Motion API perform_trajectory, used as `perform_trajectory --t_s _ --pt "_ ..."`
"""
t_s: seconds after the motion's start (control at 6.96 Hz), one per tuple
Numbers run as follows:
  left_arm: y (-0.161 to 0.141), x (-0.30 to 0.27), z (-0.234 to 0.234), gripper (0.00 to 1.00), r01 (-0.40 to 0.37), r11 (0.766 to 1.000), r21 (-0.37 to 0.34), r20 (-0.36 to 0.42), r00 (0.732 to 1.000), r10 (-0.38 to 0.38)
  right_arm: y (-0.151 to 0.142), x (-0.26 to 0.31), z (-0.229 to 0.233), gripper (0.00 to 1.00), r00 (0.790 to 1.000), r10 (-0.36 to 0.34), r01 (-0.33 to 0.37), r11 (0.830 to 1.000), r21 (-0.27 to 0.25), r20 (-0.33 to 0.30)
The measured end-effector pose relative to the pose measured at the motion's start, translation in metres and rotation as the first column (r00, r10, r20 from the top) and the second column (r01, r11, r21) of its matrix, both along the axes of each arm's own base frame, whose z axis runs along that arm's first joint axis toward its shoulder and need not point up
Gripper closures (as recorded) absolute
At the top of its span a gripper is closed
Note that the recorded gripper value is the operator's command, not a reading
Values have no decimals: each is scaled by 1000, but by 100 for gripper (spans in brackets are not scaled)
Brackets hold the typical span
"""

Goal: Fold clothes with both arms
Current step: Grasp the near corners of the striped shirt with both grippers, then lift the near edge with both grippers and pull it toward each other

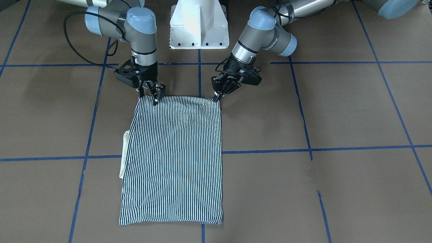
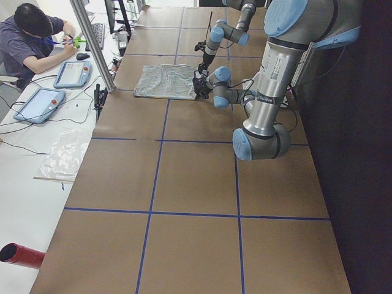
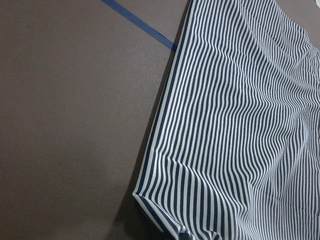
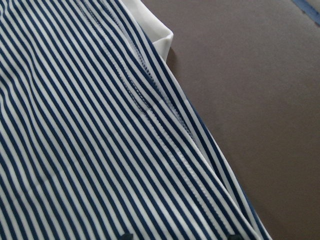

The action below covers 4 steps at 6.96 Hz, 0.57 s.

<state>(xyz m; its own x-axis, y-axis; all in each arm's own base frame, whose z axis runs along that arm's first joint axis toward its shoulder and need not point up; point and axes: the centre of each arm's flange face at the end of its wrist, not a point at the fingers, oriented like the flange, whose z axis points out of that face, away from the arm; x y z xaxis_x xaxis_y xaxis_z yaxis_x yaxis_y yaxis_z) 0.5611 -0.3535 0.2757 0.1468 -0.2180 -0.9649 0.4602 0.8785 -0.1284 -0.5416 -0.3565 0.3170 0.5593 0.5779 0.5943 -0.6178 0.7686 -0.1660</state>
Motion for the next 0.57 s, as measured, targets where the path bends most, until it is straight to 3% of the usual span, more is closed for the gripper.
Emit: perform_trajectory --t_s 0.29,0.43,0.57 --pt "0 0 1 100 0 1000 -1 2 1000 0 -2 -7 2 31 1000 0 0 1000 -5 -9" --pt "0 0 2 100 0 1000 -1 3 1000 0 -1 -8 4 43 1000 -1 1 1000 -7 -13" --pt "0 0 2 100 0 1000 -1 3 1000 0 -1 -8 5 87 1000 -2 2 1000 -9 -18"
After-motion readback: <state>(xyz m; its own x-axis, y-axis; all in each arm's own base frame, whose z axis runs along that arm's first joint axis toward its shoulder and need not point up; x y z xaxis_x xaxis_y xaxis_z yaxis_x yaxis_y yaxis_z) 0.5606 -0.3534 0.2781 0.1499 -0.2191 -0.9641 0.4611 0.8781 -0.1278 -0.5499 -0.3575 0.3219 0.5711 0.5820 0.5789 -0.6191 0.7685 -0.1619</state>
